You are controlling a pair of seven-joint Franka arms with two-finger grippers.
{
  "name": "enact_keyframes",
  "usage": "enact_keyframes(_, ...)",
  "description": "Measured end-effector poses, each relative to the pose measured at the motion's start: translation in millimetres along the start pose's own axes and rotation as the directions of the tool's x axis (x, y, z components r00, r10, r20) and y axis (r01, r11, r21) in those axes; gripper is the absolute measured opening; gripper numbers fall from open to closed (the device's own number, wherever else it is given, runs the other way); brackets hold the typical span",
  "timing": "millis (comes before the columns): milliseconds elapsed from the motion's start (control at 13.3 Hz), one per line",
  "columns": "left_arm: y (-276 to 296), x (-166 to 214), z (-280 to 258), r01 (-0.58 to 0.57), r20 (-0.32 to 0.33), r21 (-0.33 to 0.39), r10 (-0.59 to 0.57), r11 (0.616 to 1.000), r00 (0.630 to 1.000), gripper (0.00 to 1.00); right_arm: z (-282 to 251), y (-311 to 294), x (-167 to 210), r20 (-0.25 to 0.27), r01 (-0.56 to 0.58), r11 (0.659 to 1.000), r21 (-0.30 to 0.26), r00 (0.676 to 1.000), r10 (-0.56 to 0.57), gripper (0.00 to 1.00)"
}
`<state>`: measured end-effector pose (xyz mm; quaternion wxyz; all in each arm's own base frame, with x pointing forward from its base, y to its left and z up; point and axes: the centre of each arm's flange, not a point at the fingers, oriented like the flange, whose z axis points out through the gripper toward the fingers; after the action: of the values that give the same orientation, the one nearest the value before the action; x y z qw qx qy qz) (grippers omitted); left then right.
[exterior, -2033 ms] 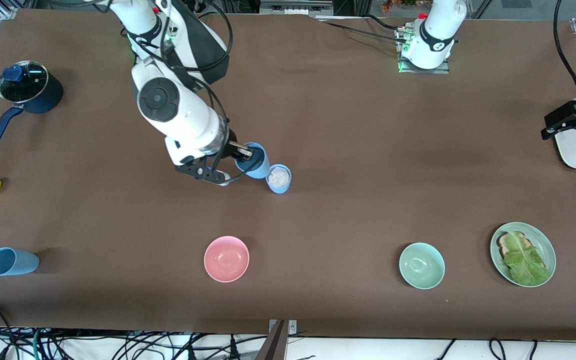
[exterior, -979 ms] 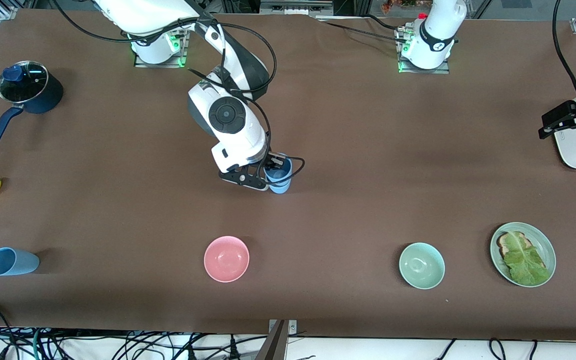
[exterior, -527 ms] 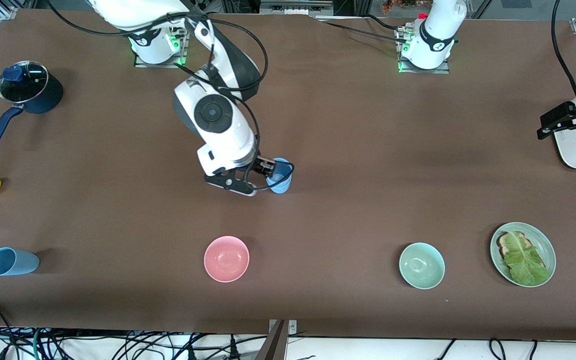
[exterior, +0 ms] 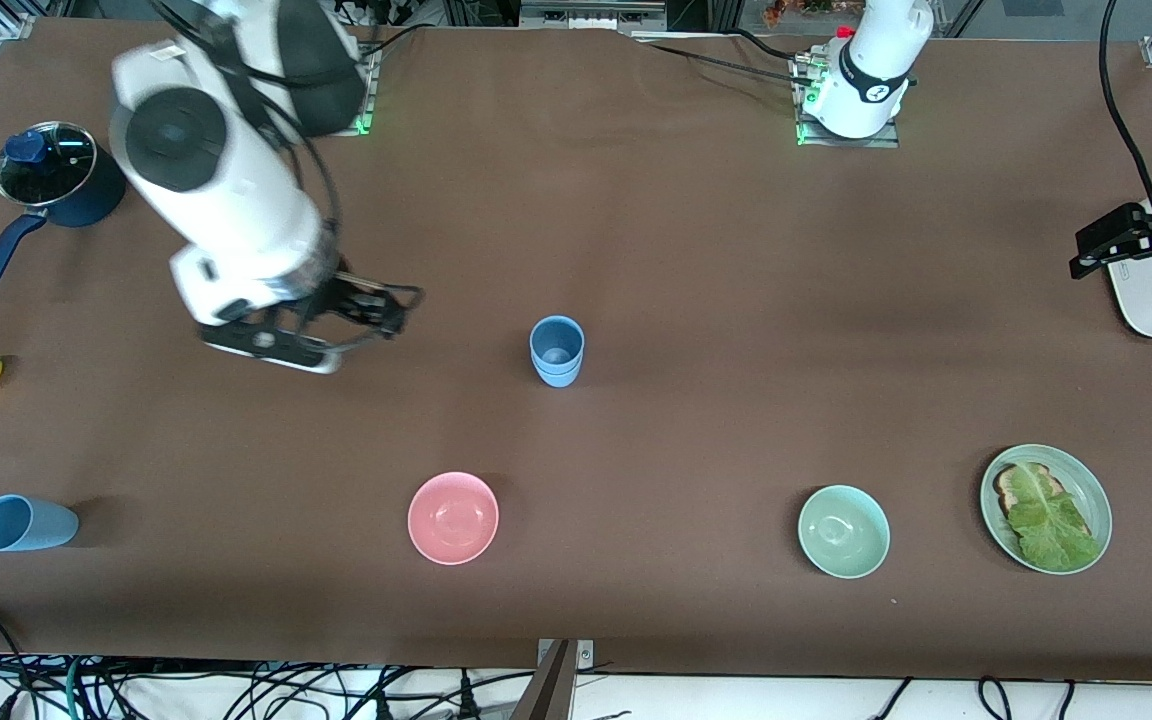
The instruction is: Stack blue cups with both arms
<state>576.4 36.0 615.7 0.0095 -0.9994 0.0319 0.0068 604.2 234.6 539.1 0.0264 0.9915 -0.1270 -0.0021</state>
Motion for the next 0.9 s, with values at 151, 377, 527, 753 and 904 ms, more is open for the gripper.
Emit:
enact_keyframes(151, 0, 0, 0, 0.000, 0.000, 0.000, 0.000, 1.000, 1.000, 1.00, -22, 55, 12, 0.019, 0.062, 0.997, -0.035, 0.998, -0.062, 1.00)
enact_keyframes(377, 0, 0, 0, 0.000, 0.000, 0.000, 0.000, 1.000, 1.000, 1.00, -37, 111, 23, 0.064, 0.080, 0.997, -0.016, 0.995, -0.079, 1.00)
enact_keyframes(527, 0, 0, 0, 0.000, 0.001, 0.000, 0.000, 1.000, 1.000, 1.00, -38, 146, 31, 0.087, 0.087, 0.996, 0.023, 0.992, -0.088, 1.00)
enact_keyframes(753, 1, 0, 1, -0.001, 0.006, -0.001, 0.001, 1.000, 1.000, 1.00, -23, 215, 38, 0.121, 0.064, 0.996, 0.068, 0.990, -0.072, 1.00)
enact_keyframes(904, 1, -2, 3, -0.002, 0.027, -0.004, 0.002, 1.000, 1.000, 1.00, -14, 247, 31, 0.091, 0.067, 0.993, 0.100, 0.993, -0.076, 1.00)
